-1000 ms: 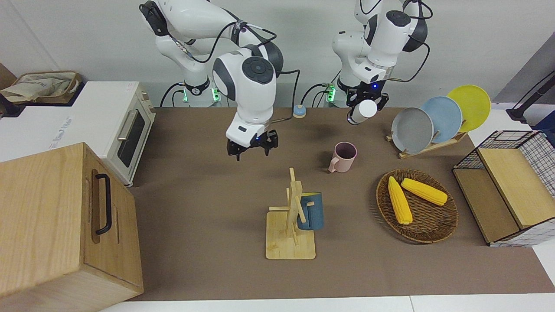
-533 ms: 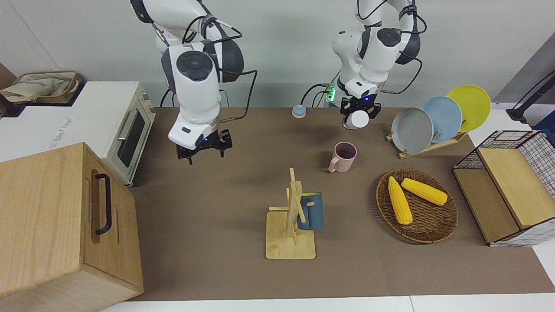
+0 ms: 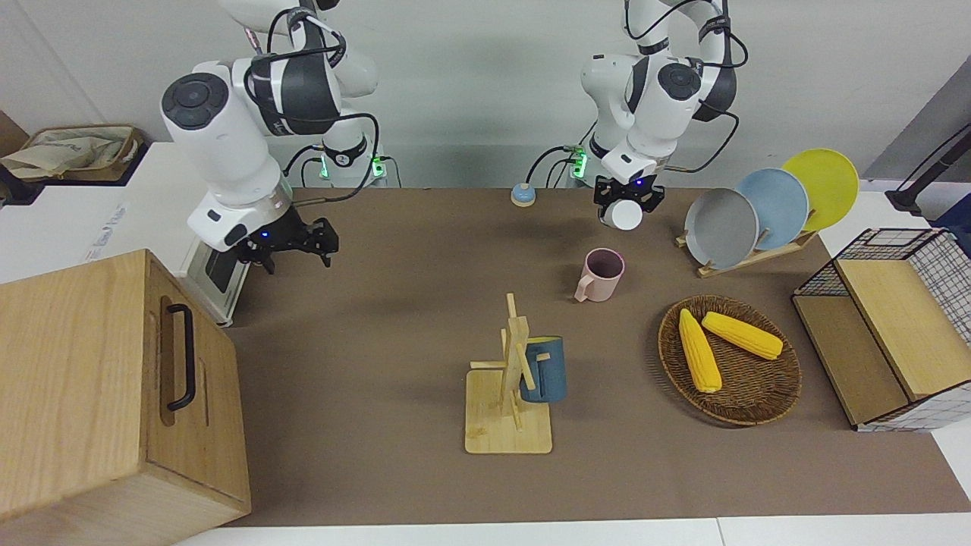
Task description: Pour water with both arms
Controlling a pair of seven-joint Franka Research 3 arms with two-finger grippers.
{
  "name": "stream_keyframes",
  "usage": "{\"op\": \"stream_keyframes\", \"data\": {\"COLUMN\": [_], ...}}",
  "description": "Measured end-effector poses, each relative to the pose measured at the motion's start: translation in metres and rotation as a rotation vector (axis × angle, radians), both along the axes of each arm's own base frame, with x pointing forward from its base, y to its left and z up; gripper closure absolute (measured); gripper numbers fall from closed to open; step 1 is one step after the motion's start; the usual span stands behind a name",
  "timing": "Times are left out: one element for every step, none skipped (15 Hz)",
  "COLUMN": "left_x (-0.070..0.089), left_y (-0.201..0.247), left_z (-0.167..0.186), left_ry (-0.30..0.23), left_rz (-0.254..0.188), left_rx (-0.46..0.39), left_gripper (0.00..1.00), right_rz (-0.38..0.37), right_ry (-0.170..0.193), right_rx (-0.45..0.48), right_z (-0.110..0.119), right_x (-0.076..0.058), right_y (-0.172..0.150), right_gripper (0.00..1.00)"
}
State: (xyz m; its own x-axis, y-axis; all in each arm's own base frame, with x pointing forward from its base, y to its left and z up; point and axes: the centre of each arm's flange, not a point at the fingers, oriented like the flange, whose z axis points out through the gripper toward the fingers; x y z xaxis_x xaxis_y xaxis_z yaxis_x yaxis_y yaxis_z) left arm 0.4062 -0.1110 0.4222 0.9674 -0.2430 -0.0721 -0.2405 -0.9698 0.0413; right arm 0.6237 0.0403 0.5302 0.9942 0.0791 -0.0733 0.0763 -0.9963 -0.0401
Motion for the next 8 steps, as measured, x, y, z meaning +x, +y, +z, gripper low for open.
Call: {"op": "stream_keyframes", "data": {"left_x": [0.001,0.003,0.005,0.008,0.011,0.015,0.017,0.019], "left_y": [-0.001,-0.001,-0.002,-0.003,-0.004,-0.006,-0.008,-0.010], "left_z": [0.002,0.003,0.003,0.002,0.000,-0.005,-0.010,-0.014], "left_ry": [0.026,0.054,0.077,0.094,0.103,0.114,0.125,0.135], "left_rz": [-0.002,-0.004,-0.005,-0.006,-0.007,-0.008,-0.011,-0.015], "left_rx": [0.005,0.010,0.015,0.018,0.019,0.021,0.024,0.027], "left_gripper": [0.37,0.37,0.37,0.37,0.37,0.37,0.37,0.37], "right_rz": [-0.020,-0.032,-0.037,-0.038,-0.039,-0.040,-0.042,-0.044], "right_ry": [-0.006,-0.013,-0.022,-0.032,-0.041,-0.050,-0.056,-0.054], "right_rx": [0.008,0.011,0.013,0.014,0.014,0.014,0.014,0.013], "right_z": [0.005,0.011,0.017,0.025,0.031,0.038,0.044,0.048], "right_x": [-0.003,-0.006,-0.011,-0.015,-0.019,-0.024,-0.028,-0.032], "right_y": [-0.009,-0.015,-0.018,-0.018,-0.018,-0.019,-0.020,-0.022], "right_gripper": [0.01,0.01,0.01,0.01,0.01,0.01,0.01,0.01]}}
